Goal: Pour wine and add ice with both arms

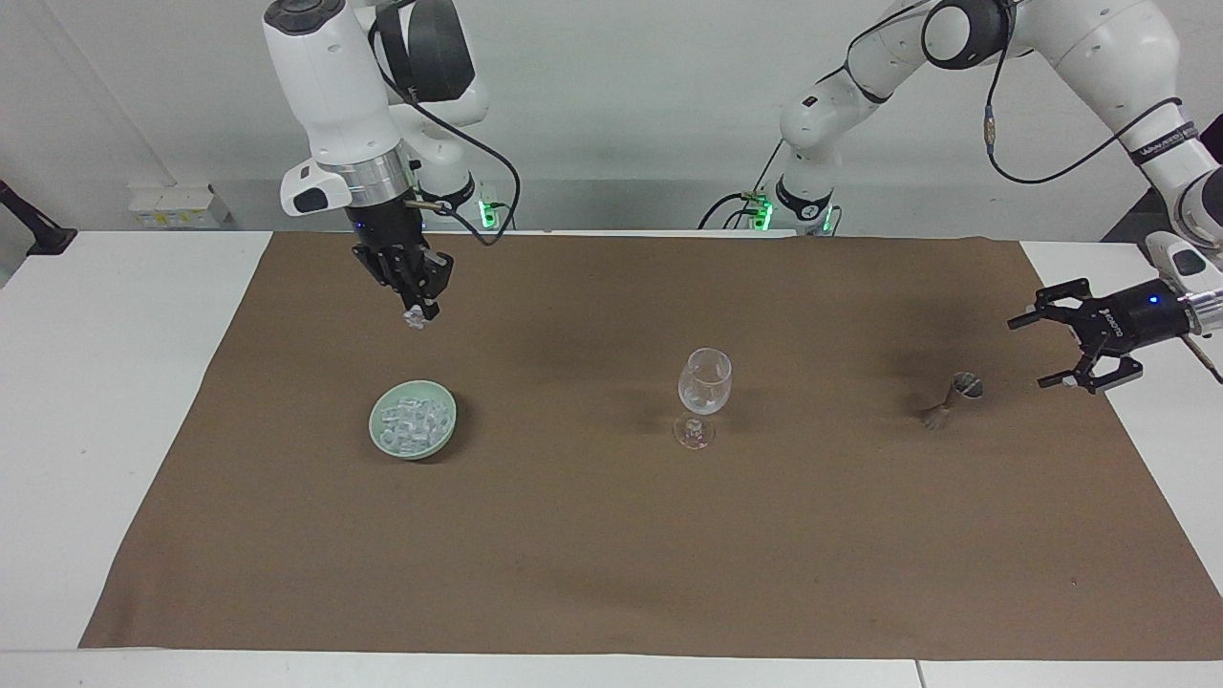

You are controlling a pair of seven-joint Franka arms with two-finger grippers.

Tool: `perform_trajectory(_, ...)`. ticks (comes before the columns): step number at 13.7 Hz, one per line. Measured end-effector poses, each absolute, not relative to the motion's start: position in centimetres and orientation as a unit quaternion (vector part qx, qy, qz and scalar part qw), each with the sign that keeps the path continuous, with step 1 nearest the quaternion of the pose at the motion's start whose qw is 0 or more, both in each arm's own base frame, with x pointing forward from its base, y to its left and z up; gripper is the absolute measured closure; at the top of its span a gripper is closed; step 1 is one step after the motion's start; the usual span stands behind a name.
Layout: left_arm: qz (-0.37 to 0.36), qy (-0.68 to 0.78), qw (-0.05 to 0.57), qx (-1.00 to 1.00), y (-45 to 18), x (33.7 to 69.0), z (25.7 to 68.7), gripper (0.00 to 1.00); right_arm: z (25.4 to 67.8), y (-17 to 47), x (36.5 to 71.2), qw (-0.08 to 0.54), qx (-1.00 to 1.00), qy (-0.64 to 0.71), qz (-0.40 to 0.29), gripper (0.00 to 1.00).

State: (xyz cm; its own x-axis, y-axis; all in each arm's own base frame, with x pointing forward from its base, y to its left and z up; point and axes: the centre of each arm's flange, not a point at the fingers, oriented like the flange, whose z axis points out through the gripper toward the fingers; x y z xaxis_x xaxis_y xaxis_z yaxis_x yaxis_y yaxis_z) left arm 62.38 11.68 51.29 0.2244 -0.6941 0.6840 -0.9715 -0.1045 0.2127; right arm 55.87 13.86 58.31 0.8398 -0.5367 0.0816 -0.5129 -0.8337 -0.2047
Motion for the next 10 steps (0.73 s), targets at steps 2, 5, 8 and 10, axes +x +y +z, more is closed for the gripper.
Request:
perform_trajectory(2,0.171,-0.561,0.294,0.755,6.8,62.7,54.0,0.00,59.2,15.4,56.2,0.119,-0.943,0.302,-0.071,0.76)
perform_trajectory(5,0.130,-0.492,0.232,0.829,1.1,62.8,57.3,0.00,59.7,18.2,56.3,0.141,-0.942,0.295,-0.081,0.76)
perform_trajectory(8,0.120,-0.422,0.168,0.883,-1.6,63.2,58.6,0.00,59.9,23.2,56.2,0.168,-0.930,0.316,-0.084,0.76)
perform_trajectory(10,0.112,-0.386,0.143,0.905,-2.8,63.0,58.9,0.00,59.5,26.8,55.9,0.178,-0.923,0.333,-0.070,0.76)
